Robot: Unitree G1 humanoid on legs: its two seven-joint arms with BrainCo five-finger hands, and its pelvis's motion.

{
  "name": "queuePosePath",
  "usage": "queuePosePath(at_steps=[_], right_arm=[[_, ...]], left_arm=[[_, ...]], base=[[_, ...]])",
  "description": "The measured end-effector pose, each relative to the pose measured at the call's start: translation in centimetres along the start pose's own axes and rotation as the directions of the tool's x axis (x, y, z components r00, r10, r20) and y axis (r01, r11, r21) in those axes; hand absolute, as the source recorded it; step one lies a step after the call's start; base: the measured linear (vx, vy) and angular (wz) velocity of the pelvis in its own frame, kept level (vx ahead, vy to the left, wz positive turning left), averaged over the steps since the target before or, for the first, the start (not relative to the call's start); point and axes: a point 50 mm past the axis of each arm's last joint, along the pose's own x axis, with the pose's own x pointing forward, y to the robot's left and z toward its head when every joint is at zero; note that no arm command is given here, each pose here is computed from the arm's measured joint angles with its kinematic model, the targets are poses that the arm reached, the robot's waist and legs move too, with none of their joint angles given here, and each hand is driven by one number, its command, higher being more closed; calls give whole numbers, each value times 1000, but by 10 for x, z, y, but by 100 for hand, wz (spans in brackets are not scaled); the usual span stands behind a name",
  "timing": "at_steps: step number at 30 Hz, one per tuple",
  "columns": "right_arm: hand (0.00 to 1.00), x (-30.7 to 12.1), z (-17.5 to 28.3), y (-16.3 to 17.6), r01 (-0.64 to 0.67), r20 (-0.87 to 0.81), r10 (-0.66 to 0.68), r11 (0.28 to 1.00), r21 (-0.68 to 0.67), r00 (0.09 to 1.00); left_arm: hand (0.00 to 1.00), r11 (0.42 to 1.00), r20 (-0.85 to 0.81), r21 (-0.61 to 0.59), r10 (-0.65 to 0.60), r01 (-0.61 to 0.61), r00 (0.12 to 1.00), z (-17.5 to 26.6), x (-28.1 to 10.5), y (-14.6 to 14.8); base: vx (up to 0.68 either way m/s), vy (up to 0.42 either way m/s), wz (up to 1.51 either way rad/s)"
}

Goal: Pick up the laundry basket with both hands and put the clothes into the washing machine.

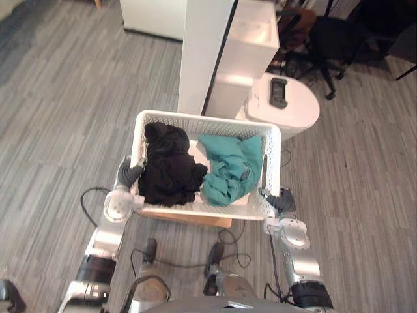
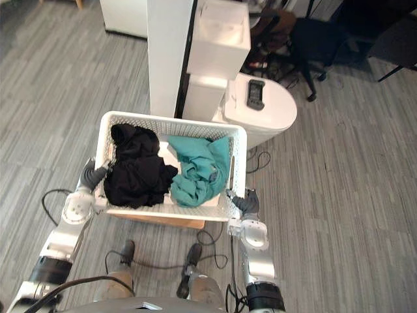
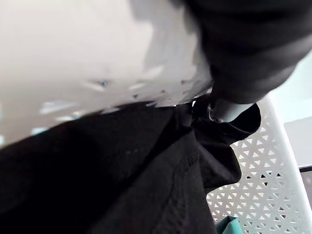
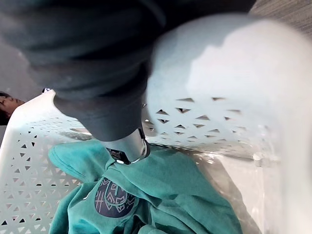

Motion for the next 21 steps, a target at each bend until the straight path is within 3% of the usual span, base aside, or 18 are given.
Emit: queuePosePath(at_steps=[7, 21], right_arm=[[100, -28, -35, -12, -18, -127, 18, 1000, 7, 992], [100, -41, -48, -13, -10, -180, 13, 1000, 21, 984]], left_arm=[[100, 996, -114, -77, -62, 54, 992, -32, -42, -9], [100, 988, -168, -136, -94, 71, 981, -44, -61, -14]], base=[[31, 0, -11], [-1, -20, 7]])
